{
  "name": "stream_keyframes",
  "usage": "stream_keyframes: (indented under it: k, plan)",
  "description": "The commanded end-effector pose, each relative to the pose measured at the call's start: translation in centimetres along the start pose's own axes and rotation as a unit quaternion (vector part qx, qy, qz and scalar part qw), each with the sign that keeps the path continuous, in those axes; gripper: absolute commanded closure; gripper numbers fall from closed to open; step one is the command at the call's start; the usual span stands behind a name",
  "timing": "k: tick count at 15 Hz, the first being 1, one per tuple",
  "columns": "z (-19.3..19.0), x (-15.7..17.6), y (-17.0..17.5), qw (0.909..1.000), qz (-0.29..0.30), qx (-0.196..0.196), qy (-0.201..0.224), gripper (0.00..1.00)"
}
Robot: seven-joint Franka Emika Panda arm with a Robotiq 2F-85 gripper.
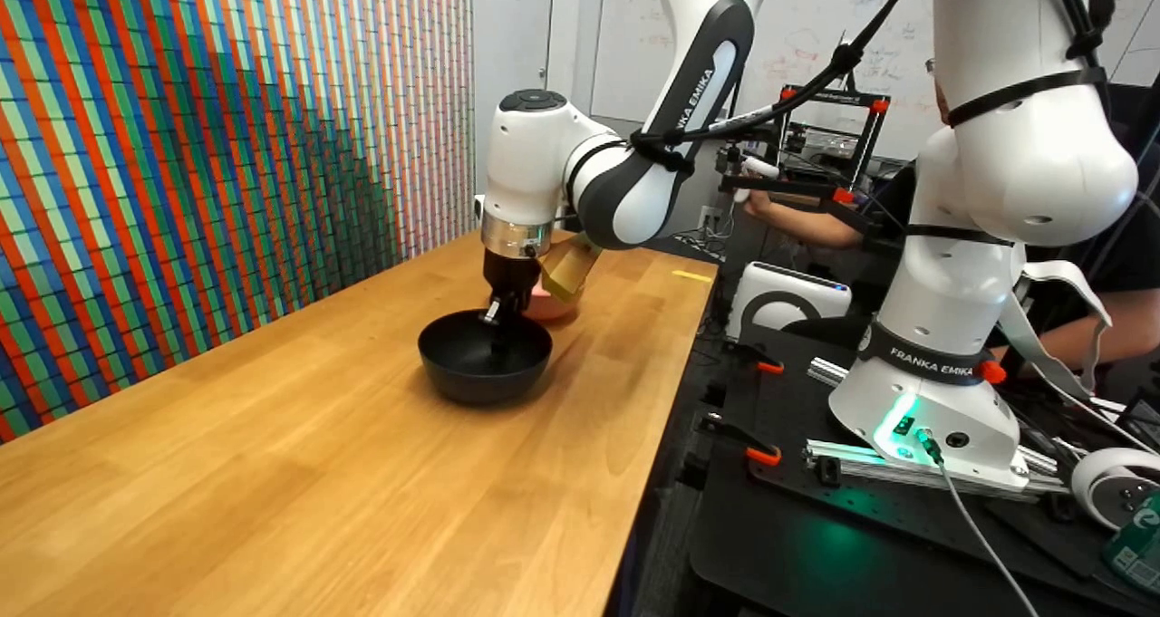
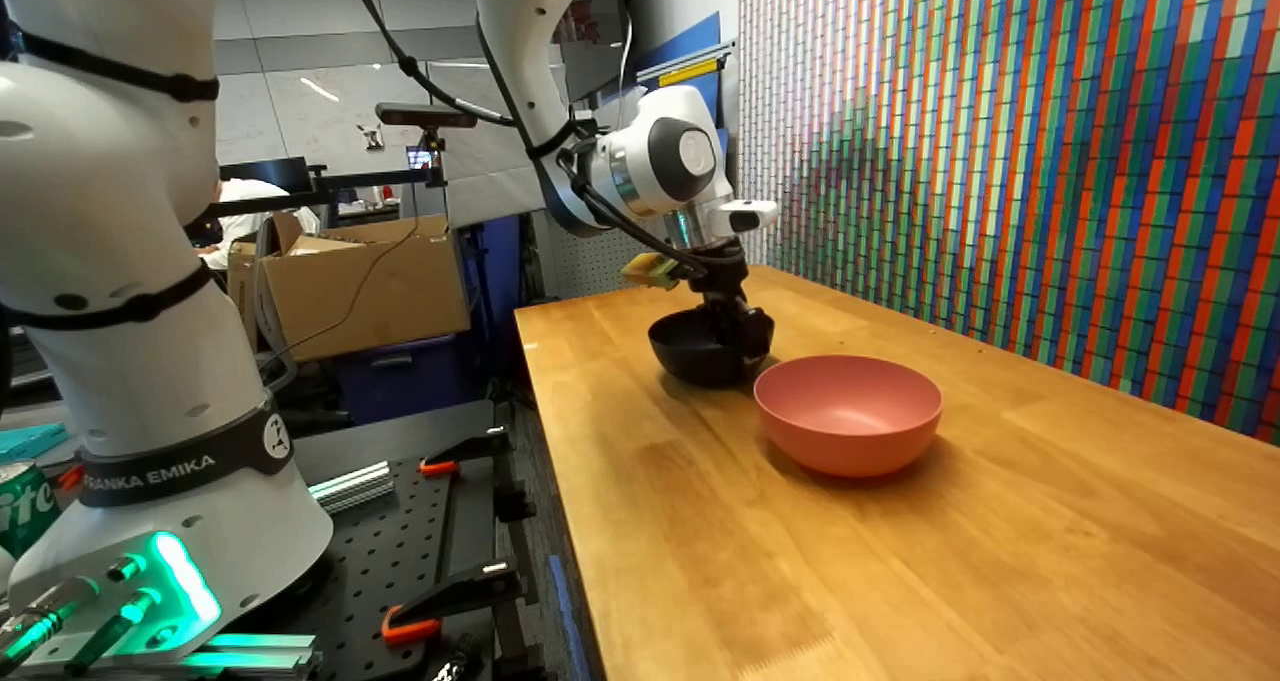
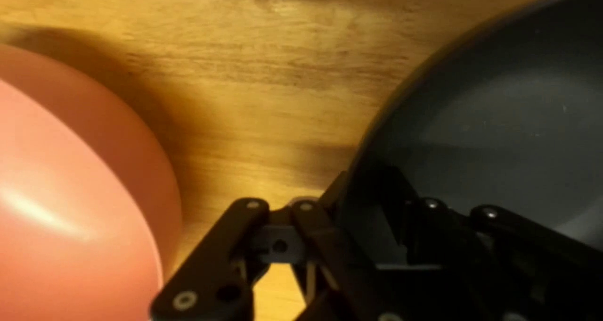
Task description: Stack the bowls
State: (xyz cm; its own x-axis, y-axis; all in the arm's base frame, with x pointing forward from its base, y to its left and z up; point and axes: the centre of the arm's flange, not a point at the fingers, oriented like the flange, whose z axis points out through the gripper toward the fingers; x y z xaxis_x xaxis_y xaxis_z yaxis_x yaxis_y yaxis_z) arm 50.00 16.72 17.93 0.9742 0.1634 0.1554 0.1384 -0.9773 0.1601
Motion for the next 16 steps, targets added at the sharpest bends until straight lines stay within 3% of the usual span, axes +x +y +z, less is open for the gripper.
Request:
stream_keyframes:
  k: [1, 16]
  plan:
    - [-0.7, 1.5, -0.5, 0.9998, -0.001, 0.002, 0.020, 0.95]
    - [-7.0, 6.1, -1.0, 0.9969, -0.036, 0.007, 0.069, 0.95]
